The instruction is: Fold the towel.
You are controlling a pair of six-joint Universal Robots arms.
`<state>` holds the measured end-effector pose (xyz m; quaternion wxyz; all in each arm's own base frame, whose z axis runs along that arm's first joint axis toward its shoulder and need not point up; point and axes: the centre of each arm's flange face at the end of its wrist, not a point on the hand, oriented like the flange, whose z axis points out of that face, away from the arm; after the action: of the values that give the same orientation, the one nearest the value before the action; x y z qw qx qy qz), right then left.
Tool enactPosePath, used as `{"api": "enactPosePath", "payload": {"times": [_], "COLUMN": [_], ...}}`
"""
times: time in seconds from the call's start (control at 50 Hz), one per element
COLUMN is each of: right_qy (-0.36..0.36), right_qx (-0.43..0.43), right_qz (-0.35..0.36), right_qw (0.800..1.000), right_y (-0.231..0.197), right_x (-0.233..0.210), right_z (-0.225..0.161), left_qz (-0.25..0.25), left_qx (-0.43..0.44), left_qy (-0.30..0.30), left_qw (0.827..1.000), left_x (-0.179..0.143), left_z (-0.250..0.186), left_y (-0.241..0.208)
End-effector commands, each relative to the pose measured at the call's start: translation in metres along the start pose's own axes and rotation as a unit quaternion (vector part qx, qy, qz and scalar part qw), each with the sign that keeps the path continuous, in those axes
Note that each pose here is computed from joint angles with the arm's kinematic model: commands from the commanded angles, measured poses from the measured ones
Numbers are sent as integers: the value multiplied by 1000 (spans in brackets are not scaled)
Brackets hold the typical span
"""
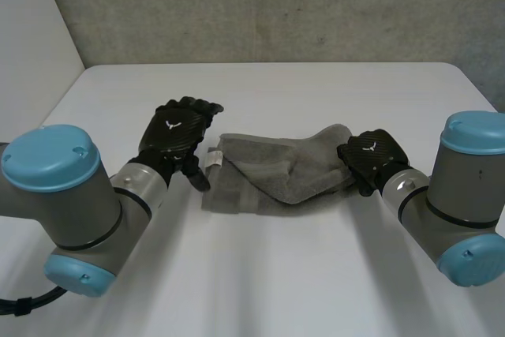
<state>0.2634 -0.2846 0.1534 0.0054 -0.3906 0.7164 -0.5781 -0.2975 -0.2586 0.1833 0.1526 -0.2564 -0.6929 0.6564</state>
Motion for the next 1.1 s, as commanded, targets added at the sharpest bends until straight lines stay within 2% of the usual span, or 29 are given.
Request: {"api": "enactPosePath", "payload": {"times": [0.02, 0.14, 0.36, 0.48, 0.52, 0.64, 0.78, 0.88, 1.0, 1.1], "right_qy": [-13, -14, -8, -10, -11, -9, -8, -9, -11, -13], "right_qx": [-10, -21, -36, -38, -39, -35, -34, -34, -33, -32], "right_qz": [3, 6, 13, 14, 14, 13, 11, 10, 9, 10], "right_qw": [1000, 1000, 999, 999, 999, 999, 999, 999, 999, 999], "right_y": [7, 14, 25, 26, 27, 27, 26, 26, 26, 25], "right_x": [-7, -9, -2, -4, -4, -4, -4, -4, -6, -7], "right_z": [-3, -5, -6, -5, -6, -5, -5, -5, -6, -6], "left_qz": [5, 0, 7, 60, 94, 122, 117, 99, 88, 98], "left_qx": [21, -32, -122, -141, -162, -199, -251, -288, -269, -266], "left_qy": [83, 128, 159, 170, 177, 194, 129, 111, 82, 80], "left_qw": [996, 991, 980, 973, 966, 953, 952, 946, 956, 956], "left_x": [33, 52, 69, 72, 74, 84, 62, 44, 16, 14], "left_z": [12, 35, 69, 86, 89, 76, 58, 41, 24, 5], "left_y": [-12, -12, -1, 10, 21, 23, -3, -13, -33, -32]}}
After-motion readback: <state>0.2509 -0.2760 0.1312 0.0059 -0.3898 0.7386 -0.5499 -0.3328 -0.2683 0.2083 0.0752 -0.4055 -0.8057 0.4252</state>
